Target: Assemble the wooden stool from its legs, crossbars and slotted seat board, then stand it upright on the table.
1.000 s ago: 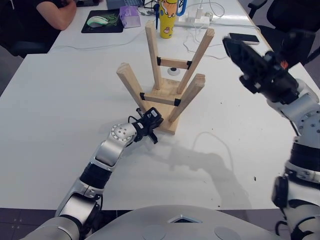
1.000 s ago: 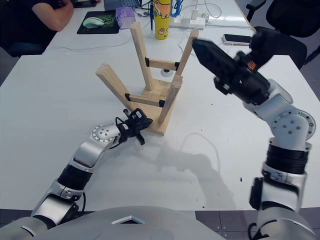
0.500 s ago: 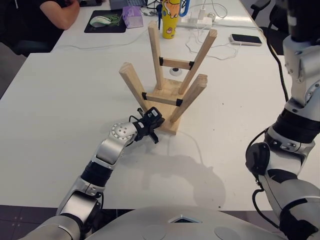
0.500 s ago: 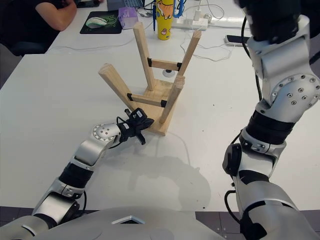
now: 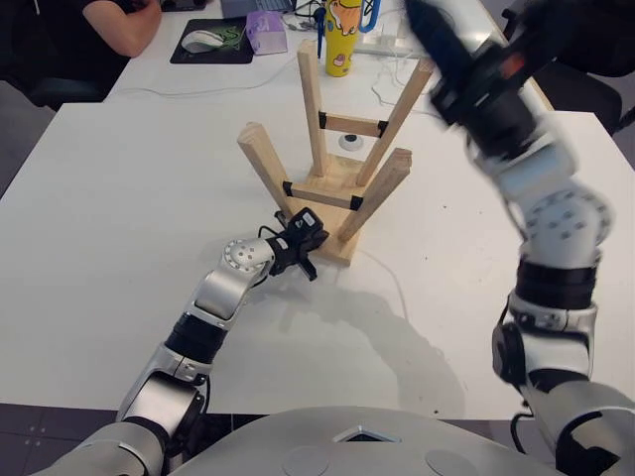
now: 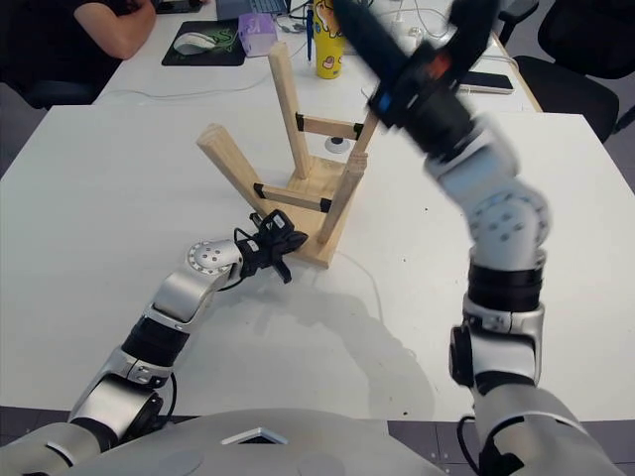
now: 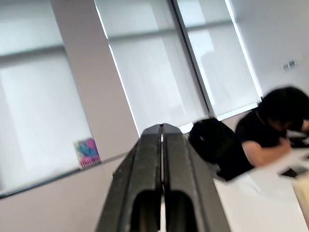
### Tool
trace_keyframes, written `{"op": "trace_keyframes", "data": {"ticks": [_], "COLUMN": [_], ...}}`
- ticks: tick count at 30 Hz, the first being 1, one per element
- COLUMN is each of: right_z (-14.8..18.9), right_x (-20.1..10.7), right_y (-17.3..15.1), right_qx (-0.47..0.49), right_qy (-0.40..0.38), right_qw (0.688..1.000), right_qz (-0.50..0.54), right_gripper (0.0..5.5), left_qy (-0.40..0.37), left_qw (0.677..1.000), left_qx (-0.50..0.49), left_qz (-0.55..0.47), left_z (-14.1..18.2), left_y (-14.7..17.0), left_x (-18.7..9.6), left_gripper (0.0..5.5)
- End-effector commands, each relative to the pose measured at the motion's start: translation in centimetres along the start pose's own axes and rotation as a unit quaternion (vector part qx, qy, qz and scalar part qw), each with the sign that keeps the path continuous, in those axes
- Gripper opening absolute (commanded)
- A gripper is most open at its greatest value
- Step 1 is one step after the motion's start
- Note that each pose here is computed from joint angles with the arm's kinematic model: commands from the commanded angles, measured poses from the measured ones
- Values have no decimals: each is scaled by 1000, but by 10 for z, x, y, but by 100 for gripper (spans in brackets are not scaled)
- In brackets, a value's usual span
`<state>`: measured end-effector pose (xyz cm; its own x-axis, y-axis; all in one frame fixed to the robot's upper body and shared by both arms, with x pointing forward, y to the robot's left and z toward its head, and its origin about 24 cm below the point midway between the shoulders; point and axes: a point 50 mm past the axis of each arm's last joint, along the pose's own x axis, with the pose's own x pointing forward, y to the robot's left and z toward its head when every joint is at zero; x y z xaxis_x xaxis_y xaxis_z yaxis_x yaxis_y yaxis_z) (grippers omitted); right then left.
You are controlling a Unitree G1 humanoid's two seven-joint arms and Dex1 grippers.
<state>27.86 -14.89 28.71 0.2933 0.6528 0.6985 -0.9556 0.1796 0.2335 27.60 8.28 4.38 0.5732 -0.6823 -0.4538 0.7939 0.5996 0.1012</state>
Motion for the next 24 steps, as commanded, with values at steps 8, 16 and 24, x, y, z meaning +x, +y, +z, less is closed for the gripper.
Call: {"op": "trace_keyframes", "data": {"ticks": [8,16,24], "right_z": [-154,-50,-36], "right_x": [-149,-60,-78], "right_y": [-8,-44,14], "right_qx": [44,-127,102], "right_qy": [543,177,164], "right_qw": [812,962,981], "right_qz": [-209,-168,3], "right_gripper": [2,2,2], "left_qy": [108,107,83], "left_qw": [993,992,995], "left_qx": [-49,-59,-58], "left_qz": [10,15,25], "left_z": [-51,-56,-52], "left_y": [-1,0,-1], "left_x": [-7,-6,-4], "left_gripper": [0,0,0]}}
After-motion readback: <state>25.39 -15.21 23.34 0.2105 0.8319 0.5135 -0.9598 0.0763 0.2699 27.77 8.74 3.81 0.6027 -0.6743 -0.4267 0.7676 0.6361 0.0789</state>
